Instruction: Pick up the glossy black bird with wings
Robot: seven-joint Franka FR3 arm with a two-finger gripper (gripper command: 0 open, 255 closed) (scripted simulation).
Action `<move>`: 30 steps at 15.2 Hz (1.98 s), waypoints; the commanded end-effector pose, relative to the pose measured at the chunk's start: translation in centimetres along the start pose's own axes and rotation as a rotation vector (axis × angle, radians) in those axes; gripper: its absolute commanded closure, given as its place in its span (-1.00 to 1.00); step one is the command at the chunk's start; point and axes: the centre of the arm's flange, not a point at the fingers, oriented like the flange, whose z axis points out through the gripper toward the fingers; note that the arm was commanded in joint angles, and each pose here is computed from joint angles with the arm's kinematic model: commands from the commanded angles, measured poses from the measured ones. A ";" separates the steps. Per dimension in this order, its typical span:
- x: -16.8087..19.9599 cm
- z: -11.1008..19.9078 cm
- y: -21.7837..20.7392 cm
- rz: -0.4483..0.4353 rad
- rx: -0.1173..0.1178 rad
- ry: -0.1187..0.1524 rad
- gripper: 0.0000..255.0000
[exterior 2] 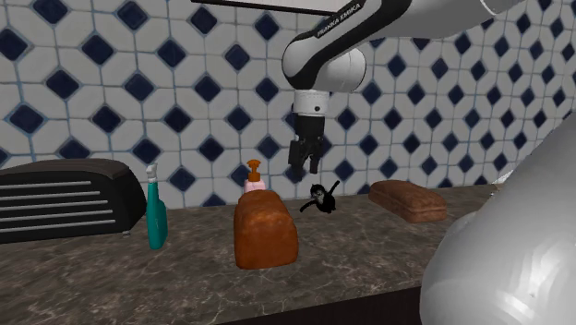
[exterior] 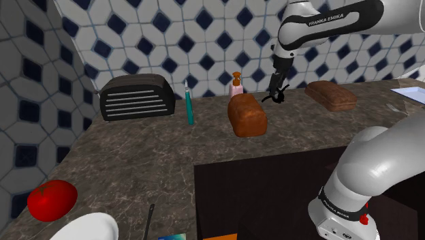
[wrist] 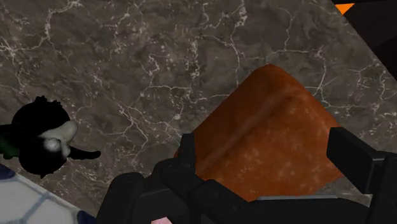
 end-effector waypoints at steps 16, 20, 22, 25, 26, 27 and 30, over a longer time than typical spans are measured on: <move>5.1 7.6 19.1 -0.034 -0.068 0.101 -1.00; 6.5 9.1 23.6 -0.041 -0.084 0.125 -1.00; 7.1 9.7 25.4 -0.044 -0.090 0.134 -1.00; 7.0 11.3 25.4 -0.044 -0.090 0.134 -1.00; 7.0 11.8 25.4 -0.044 -0.090 0.134 -1.00; 6.9 12.3 25.4 -0.044 -0.090 0.134 -1.00; 6.8 13.7 25.4 -0.044 -0.090 0.134 -1.00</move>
